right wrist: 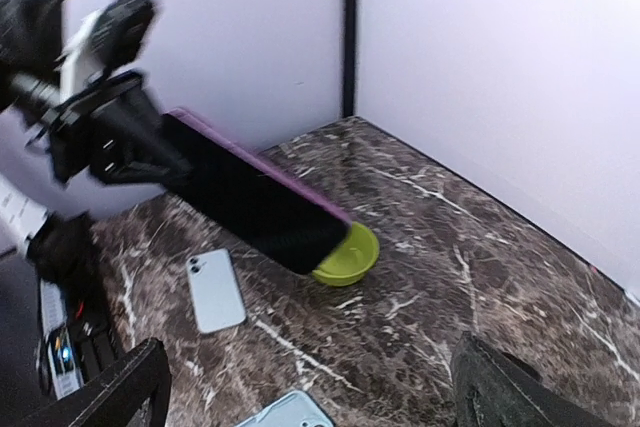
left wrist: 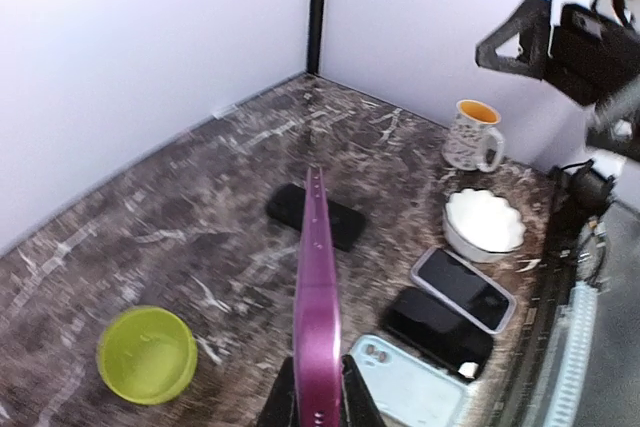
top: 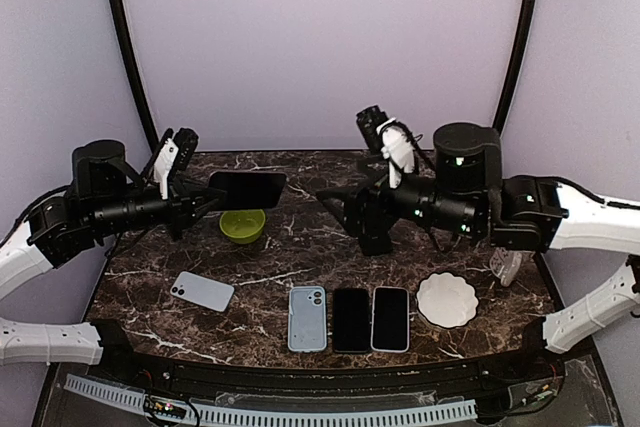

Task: Put the phone into the phone case
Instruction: Pass from the left arm to the right

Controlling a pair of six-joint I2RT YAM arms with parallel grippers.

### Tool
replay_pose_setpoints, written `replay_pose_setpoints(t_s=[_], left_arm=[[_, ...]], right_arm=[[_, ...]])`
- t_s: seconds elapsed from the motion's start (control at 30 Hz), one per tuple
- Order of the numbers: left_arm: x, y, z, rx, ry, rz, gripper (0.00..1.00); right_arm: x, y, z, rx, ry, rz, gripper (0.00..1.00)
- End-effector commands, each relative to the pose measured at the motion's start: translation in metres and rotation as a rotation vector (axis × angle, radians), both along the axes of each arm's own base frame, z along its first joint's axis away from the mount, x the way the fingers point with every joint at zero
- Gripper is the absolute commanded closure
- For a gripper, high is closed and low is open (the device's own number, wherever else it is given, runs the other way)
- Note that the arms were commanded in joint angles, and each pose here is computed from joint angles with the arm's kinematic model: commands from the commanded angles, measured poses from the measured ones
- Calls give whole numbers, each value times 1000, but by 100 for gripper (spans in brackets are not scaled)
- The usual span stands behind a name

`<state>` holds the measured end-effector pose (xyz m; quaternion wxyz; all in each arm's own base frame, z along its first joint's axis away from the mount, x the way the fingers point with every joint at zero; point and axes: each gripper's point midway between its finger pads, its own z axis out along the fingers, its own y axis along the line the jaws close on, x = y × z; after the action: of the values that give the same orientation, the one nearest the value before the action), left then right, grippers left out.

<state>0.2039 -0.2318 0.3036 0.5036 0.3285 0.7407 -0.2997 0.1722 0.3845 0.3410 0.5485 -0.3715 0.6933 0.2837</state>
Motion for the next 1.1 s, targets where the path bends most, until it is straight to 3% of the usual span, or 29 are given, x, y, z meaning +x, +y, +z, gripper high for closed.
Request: replay_pose_setpoints(t_s=[0.0,0.03,0.23,0.27,0.37,0.63,0.8,0.9,0.93,0.97,1.0,1.03,1.07], left_arm=[[36,6,80,61,-498,193,100],[40,0,76,141,-577,209,100],[53,-26,99,338,-1002,325,100],[51,-30,108,313,-1060,351,100],[52,-35,107,450,-1240,417,100],[51,-35,119,559,-1500,666,100],[61,-44,112,598,-1510,739,100],[70,-41,113,504,-1382,742,100],[74,-33,119,357,-1260,773,100],[76,-31,121,331,-1181,739,100],[76,-31,128,115,-1042,714,100],[74,-37,120,125,-956,605,100],[67,-50,125,-81,-842,489,100]], right_arm=[[56,-40,8,193,262,-308,1],[63,-44,8,202,290,-345,2],[90,-52,35,259,336,-423,3],[94,-55,41,276,342,-426,3],[100,-59,50,329,363,-378,3],[94,-44,62,393,359,-149,4],[96,-4,63,446,439,-20,8],[93,6,71,466,432,42,8],[90,5,77,484,405,63,7],[86,2,83,502,382,77,4],[83,-3,87,520,362,82,2],[81,-9,93,537,345,78,2],[80,-12,97,551,335,76,2]])
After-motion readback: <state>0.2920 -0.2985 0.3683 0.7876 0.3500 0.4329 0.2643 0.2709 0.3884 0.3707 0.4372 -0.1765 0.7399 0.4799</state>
